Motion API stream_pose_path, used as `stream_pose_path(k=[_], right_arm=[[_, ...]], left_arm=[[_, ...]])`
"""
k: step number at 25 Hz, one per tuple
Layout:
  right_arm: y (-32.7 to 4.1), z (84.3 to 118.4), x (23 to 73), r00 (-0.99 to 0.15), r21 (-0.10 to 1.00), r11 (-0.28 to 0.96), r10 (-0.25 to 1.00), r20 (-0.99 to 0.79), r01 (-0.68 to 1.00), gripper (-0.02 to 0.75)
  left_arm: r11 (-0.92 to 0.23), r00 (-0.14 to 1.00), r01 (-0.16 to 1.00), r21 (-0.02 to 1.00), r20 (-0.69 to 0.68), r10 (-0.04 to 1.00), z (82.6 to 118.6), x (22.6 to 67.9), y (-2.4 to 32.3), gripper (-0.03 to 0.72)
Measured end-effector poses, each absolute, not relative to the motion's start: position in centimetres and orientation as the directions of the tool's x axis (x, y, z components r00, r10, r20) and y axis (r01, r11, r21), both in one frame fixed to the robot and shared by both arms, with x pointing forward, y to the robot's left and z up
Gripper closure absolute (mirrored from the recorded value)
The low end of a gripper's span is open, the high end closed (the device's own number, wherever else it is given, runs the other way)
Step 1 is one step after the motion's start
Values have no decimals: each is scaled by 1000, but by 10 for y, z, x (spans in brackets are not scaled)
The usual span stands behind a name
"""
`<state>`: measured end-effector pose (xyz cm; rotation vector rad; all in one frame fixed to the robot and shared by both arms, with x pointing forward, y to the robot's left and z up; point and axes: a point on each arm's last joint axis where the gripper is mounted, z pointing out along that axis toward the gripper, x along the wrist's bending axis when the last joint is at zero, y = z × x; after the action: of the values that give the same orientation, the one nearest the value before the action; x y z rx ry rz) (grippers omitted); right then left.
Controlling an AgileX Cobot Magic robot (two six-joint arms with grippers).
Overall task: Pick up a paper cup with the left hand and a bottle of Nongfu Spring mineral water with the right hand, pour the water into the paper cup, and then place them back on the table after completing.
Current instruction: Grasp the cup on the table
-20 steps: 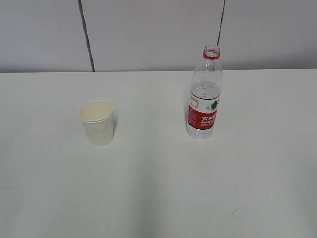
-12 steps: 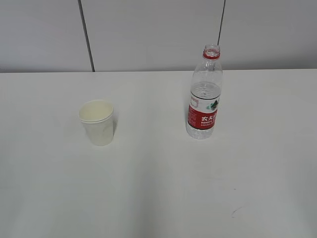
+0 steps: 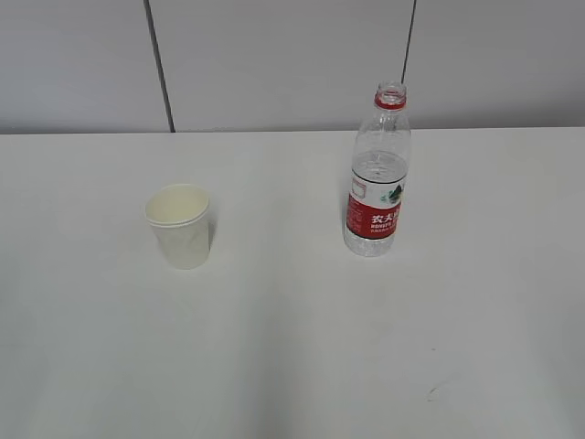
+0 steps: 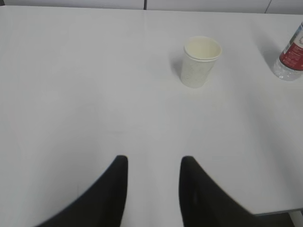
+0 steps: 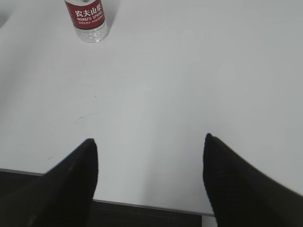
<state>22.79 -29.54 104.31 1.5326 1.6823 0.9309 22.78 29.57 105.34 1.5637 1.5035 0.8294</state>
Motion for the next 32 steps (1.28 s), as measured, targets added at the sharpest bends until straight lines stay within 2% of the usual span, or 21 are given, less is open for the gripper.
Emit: stream_pose_path(k=[14,16,19,21,25,32], right_arm=[[-295,1043,228,-88,853,54,996,-10,518,222],[-295,1043,228,-88,853,54,996,-10,518,206],[-295,1043,228,-88,853,54,996,-10,518,214],[-295,1043,228,-88,853,54,996,-10,518,198],[-295,1043,228,-88,853,54,996,-10,518,209],[-295,1043,228,-89,853,53,996,-8,518,211]], left_arm=[[33,94,474,880,-88,992,1054,228,294,436],[33,94,474,880,-88,992,1054,228,294,351],[33,94,474,880,-88,992,1054,228,294,118],[33,93,474,880,-87,992,1054,228,294,62],[39,94,458,888,-92,991,1056,228,294,75],[58,95,390,919,-102,990,1086,246,293,88]])
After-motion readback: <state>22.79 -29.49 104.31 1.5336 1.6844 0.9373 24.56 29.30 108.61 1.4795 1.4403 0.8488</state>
